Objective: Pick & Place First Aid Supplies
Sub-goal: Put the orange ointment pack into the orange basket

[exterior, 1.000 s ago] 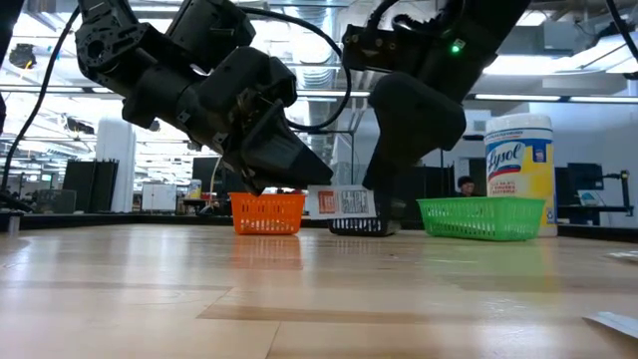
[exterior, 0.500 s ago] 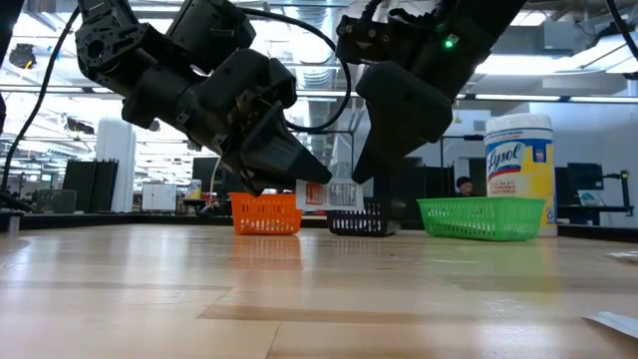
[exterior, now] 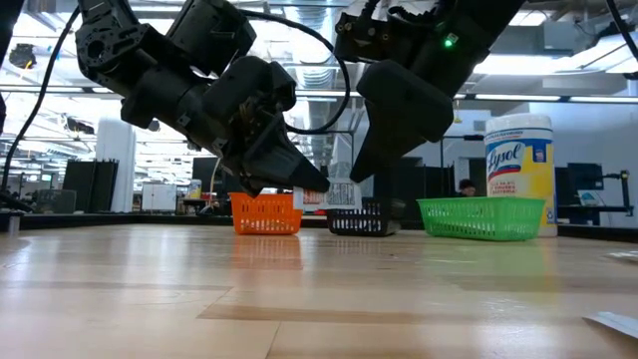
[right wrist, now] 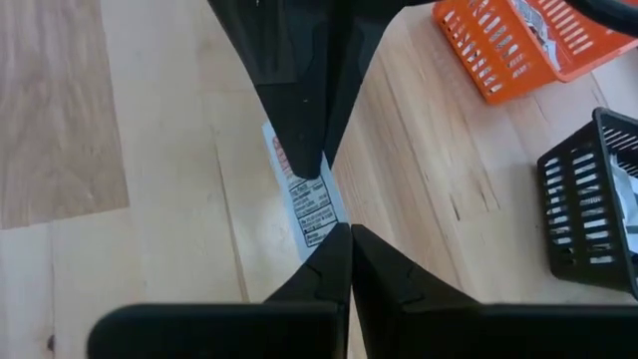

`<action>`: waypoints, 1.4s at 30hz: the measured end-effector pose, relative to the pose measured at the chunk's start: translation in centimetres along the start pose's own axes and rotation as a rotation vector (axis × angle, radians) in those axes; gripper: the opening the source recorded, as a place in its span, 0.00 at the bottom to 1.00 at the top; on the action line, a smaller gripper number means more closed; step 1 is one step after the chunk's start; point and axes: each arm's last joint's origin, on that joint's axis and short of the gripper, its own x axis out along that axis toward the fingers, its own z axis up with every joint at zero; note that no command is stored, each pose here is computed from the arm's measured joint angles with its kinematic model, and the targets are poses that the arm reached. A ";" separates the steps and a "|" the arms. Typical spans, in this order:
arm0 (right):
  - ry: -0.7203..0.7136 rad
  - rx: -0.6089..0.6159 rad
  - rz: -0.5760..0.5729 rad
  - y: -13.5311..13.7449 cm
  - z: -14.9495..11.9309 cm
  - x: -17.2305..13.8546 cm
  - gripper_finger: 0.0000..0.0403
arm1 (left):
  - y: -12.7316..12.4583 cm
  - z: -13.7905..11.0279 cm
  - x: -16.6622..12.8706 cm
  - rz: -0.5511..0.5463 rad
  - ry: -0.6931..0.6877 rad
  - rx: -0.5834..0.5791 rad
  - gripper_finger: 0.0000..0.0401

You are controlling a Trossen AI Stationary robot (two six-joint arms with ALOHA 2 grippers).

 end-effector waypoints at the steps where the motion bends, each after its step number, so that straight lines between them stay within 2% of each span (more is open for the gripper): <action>1: 0.000 0.000 0.000 0.0 0.0 0.0 0.01 | 0.0 0.0 0.0 0.001 -0.001 0.000 0.02; 10: 0.003 -0.006 0.023 0.4 -0.2 -0.2 0.15 | 0.7 -0.2 -0.1 0.043 0.034 -0.003 0.02; 15: 0.022 -0.024 0.045 0.8 -0.9 -0.2 0.22 | 2.5 1.3 -1.2 0.165 0.024 -0.018 0.01; 19: 0.030 -0.028 0.043 0.7 -1.2 -0.1 0.25 | 4.1 4.0 -3.4 0.263 -0.052 0.041 0.02; 23: 0.034 -0.024 0.059 0.7 -1.2 0.0 0.25 | 6.3 6.3 -6.0 0.422 -0.112 0.046 0.02; 27: 0.022 -0.016 0.066 0.8 -1.0 0.0 0.25 | 8.9 6.3 -8.0 0.535 -0.067 0.013 0.02; 30: 0.015 -0.011 0.069 0.8 -1.0 0.0 0.25 | 10.6 4.7 -8.5 0.520 -0.009 -0.042 0.03; 35: 0.012 -0.009 0.070 0.8 -0.9 0.0 0.25 | 11.7 2.3 -8.6 0.401 0.074 -0.136 0.03; 42: -0.004 0.002 0.077 0.9 -0.8 0.0 0.25 | 11.6 2.5 -7.9 0.340 0.022 -0.122 0.07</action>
